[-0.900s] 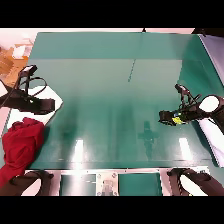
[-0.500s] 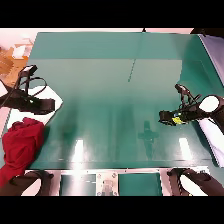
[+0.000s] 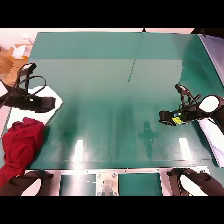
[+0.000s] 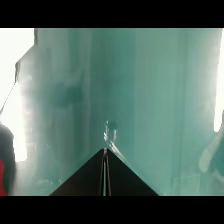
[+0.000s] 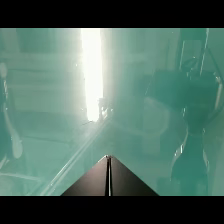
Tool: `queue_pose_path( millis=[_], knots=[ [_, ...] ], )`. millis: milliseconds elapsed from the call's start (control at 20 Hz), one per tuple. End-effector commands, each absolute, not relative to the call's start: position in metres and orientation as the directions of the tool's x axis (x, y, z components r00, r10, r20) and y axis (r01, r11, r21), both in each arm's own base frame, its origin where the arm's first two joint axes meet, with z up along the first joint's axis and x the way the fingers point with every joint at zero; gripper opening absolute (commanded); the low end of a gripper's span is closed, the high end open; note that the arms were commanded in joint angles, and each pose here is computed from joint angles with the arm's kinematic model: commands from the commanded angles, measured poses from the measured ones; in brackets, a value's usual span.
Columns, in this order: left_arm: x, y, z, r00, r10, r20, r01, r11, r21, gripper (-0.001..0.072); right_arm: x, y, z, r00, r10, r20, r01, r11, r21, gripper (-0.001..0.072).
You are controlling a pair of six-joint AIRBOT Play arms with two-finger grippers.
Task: Fold the shirts.
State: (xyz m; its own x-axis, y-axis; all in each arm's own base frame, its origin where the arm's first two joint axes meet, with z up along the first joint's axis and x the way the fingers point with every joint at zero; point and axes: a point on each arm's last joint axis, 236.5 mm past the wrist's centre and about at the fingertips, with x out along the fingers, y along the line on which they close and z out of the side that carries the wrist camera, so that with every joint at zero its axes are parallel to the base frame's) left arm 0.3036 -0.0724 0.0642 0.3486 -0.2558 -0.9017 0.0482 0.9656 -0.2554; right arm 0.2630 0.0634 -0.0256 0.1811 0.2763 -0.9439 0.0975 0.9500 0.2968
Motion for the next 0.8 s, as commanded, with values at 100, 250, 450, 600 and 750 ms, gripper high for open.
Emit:
queue_pose_path(
  millis=[100,250,450,600,750],
  knots=[
    [0.330,-0.076,0.077,0.461,-0.270,-0.845,0.047,0.959,-0.281,0.0024,0.263,0.064,-0.025,0.182,0.277,-0.944,0.098,0.950,0.298,0.0019],
    [0.334,-0.075,0.079,0.478,-0.266,-0.837,0.051,0.960,-0.276,0.0024,0.263,0.063,-0.025,0.182,0.277,-0.944,0.097,0.950,0.297,0.0019],
    [0.349,-0.044,0.080,0.538,-0.136,-0.832,0.044,0.990,-0.133,0.0637,0.263,0.064,-0.025,0.183,0.277,-0.943,0.097,0.950,0.298,0.0019],
    [0.367,0.017,0.083,0.590,0.092,-0.802,-0.005,0.994,0.110,0.0680,0.265,0.063,-0.025,0.189,0.276,-0.942,0.097,0.950,0.298,0.0019],
    [0.379,0.069,0.054,0.530,0.211,-0.821,-0.048,0.975,0.219,0.0681,0.268,0.063,-0.025,0.204,0.274,-0.940,0.097,0.950,0.298,0.0019]
  ],
)
